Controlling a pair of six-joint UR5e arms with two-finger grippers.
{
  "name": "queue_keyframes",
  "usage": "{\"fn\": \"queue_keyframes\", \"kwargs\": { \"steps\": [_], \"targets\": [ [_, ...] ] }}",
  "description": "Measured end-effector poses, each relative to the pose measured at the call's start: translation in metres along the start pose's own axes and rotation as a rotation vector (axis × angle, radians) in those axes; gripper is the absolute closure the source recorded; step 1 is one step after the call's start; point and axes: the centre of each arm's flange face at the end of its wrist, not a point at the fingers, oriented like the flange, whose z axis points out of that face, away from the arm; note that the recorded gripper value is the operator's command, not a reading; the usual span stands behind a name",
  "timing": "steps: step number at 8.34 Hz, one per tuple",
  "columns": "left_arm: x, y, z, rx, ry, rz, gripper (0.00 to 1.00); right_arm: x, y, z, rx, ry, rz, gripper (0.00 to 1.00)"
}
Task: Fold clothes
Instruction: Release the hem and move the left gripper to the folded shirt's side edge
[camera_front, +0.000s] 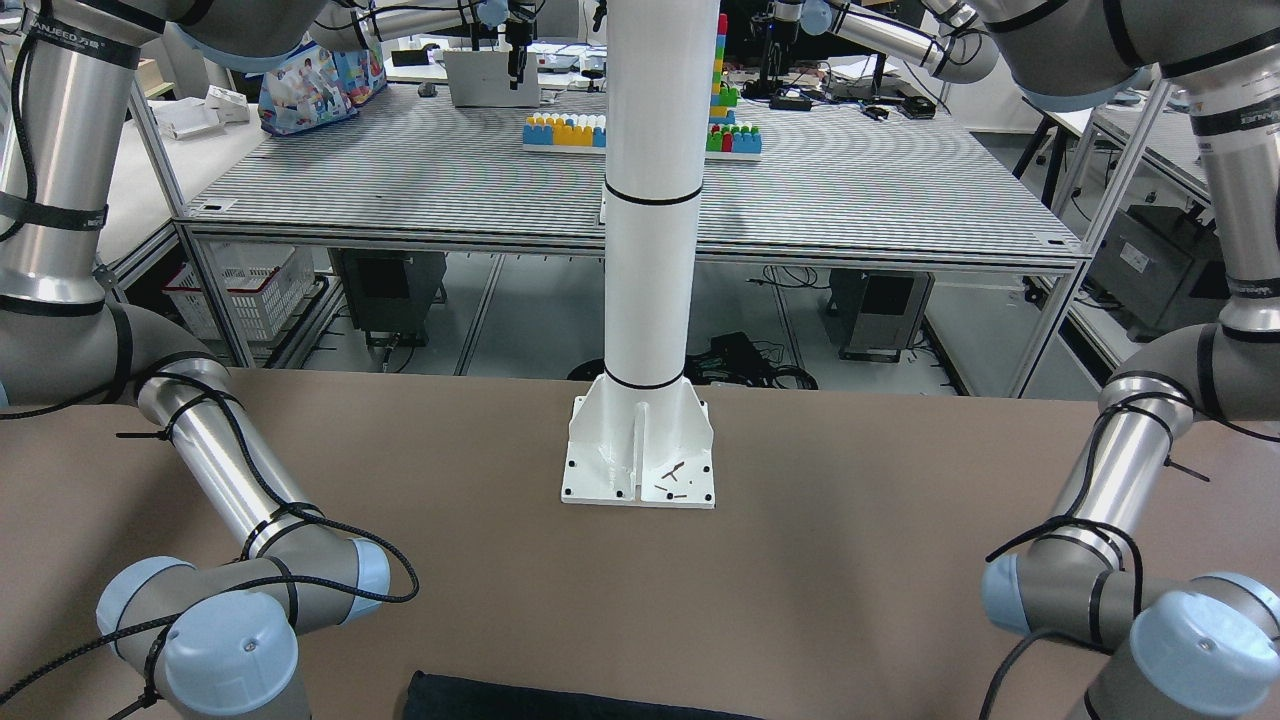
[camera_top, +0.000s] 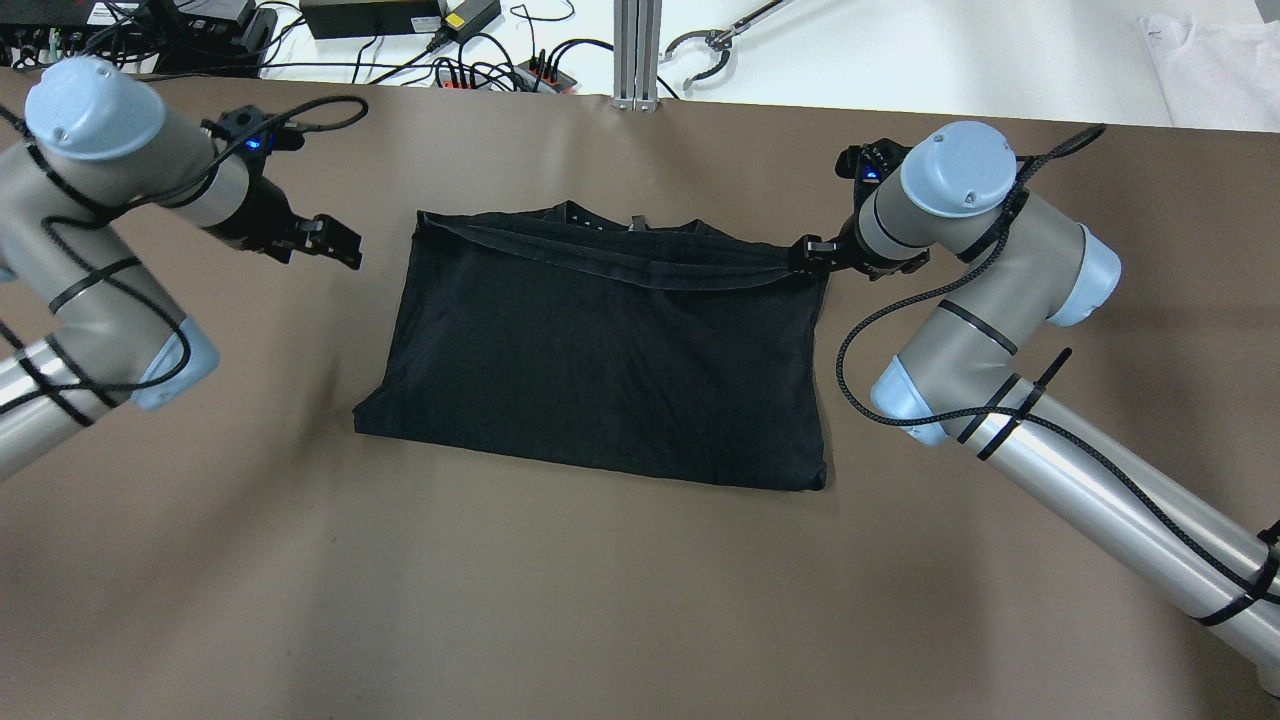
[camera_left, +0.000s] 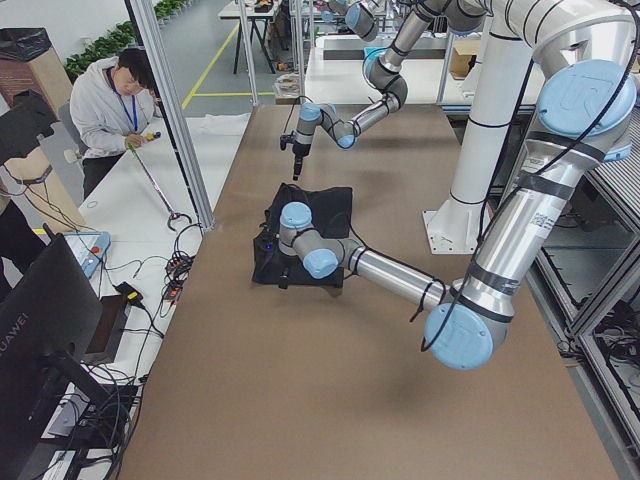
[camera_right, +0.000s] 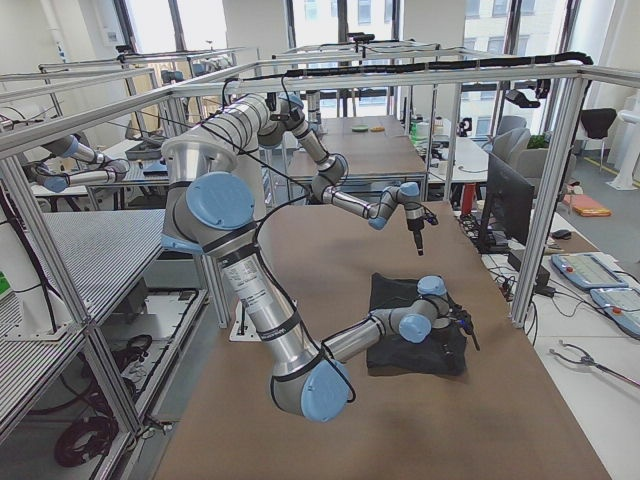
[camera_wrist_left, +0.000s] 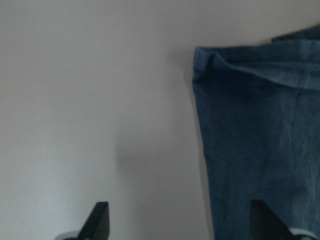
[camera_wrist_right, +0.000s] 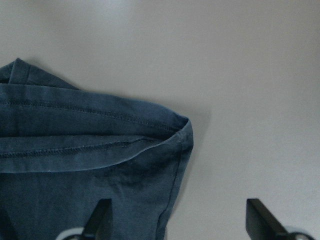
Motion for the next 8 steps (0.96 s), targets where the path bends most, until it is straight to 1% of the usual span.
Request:
{"fn": "queue_keyframes", "kwargs": {
  "steps": [1,2,4,5,6,7,8],
  "targets": [
    [-0.01,0.037,0.008,-0.007,0.032,0.025,0.0,-0.006,0.005,-0.002,0.001,-0.01,-0.004,0.06],
    [-0.012,0.067,0.018,-0.017,0.066,0.03,0.0,-0.011,0.009,-0.003,0.001,-0.015,-0.005,0.06],
    [0.009,0.111,0.04,-0.05,0.131,-0.008,0.01,-0.018,0.012,-0.008,0.008,-0.028,-0.007,0.06],
    [0.019,0.126,0.051,-0.054,0.141,-0.021,0.13,-0.019,0.013,-0.01,0.009,-0.031,-0.007,0.06],
    [0.028,0.137,0.059,-0.052,0.142,-0.024,0.4,-0.02,0.013,-0.01,0.009,-0.031,-0.006,0.06],
    [0.033,0.143,0.065,-0.052,0.141,-0.024,0.63,-0.02,0.014,-0.009,0.009,-0.031,-0.004,0.06],
    [0.035,0.145,0.066,-0.051,0.142,-0.026,0.92,-0.02,0.014,-0.01,0.009,-0.032,-0.003,0.06]
  ]
}}
